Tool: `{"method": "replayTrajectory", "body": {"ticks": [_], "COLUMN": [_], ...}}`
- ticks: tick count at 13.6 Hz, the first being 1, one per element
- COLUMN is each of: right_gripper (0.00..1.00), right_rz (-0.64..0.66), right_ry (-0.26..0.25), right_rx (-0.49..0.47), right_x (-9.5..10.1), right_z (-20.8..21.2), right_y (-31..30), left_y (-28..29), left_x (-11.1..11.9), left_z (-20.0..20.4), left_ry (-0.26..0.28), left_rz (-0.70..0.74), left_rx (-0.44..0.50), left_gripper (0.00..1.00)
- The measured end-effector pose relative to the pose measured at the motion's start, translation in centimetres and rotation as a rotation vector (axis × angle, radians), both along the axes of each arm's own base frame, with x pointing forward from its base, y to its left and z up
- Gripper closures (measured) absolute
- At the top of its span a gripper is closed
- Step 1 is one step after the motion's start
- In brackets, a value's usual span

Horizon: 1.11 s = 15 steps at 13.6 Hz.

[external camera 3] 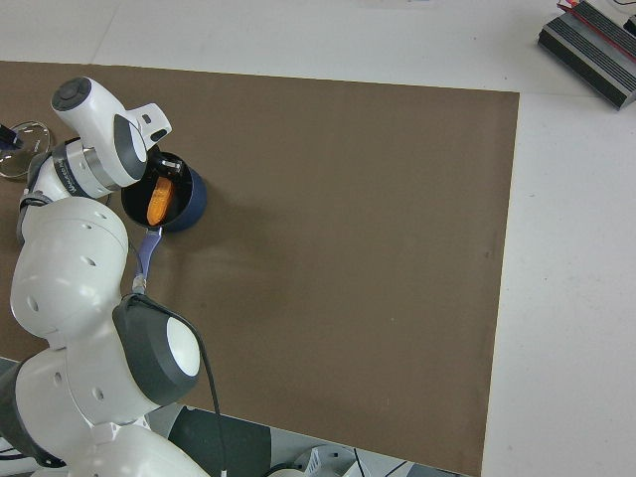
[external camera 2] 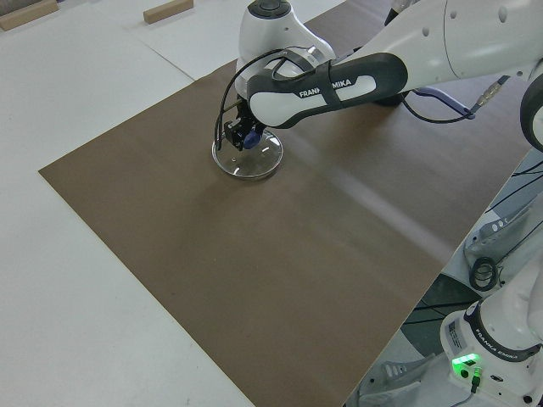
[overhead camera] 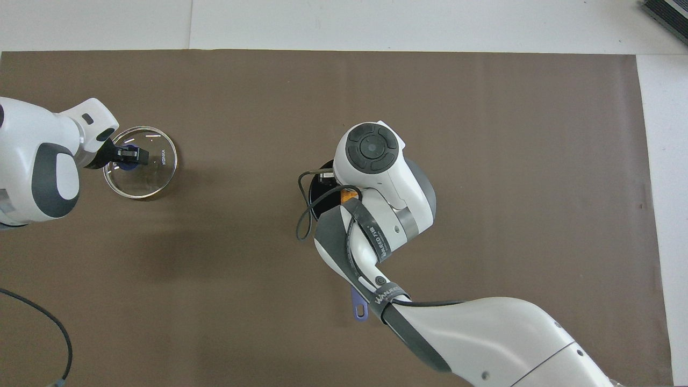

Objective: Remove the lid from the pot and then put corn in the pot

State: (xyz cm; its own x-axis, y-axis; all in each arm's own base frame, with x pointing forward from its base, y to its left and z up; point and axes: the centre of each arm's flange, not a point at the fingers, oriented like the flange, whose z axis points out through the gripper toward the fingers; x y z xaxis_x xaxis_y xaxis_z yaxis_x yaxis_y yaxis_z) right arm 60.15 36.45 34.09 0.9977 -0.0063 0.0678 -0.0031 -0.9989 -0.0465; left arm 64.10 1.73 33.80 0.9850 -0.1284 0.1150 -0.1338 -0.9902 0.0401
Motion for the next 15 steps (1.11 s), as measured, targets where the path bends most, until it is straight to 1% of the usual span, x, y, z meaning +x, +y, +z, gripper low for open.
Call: {"method": "replayTrajectory", "body": {"ticks": [2,3,4,7,8,9,12,13,15], "right_gripper": [0.58,0.58,0.58,0.58,0.52,0.44,0.07,0.00,0.00], "right_rz": [0.003,0.004,0.004,0.011,0.016,0.020,0.021,0.021,0.016], "right_ry": [0.004,0.006,0.007,0.004,0.003,0.002,-0.005,-0.010,-0.021], "right_rx": [-0.003,-0.004,-0.004,-0.003,-0.003,-0.003,0.001,0.007,0.024], "right_x": [-0.3,-0.4,-0.4,-0.4,-0.3,-0.3,-0.3,-0.2,-0.2], "right_z": [0.0,-0.1,-0.1,0.0,0.0,0.1,0.5,0.9,2.2], "right_y": [-0.1,-0.2,-0.2,-0.3,-0.4,-0.4,-0.3,-0.2,-0.1], "left_y": [-0.1,-0.2,-0.2,-0.2,-0.4,-0.5,-0.8,-0.8,-1.1], "left_x": [0.0,0.1,0.1,0.5,0.8,1.2,1.5,1.5,1.5], "left_z": [0.1,0.2,0.2,1.3,2.1,3.0,5.7,7.1,10.5], "left_ry": [-0.003,-0.006,-0.009,-0.035,-0.052,-0.069,-0.109,-0.111,-0.097], "left_rz": [-0.001,-0.002,-0.002,-0.005,-0.007,-0.009,-0.018,-0.033,-0.062], "left_rx": [0.000,-0.001,-0.001,0.000,0.000,0.000,0.002,0.015,0.044], "left_gripper": [0.22,0.09,0.01,0.00,0.00,0.00,0.00,0.00,0.00]}}
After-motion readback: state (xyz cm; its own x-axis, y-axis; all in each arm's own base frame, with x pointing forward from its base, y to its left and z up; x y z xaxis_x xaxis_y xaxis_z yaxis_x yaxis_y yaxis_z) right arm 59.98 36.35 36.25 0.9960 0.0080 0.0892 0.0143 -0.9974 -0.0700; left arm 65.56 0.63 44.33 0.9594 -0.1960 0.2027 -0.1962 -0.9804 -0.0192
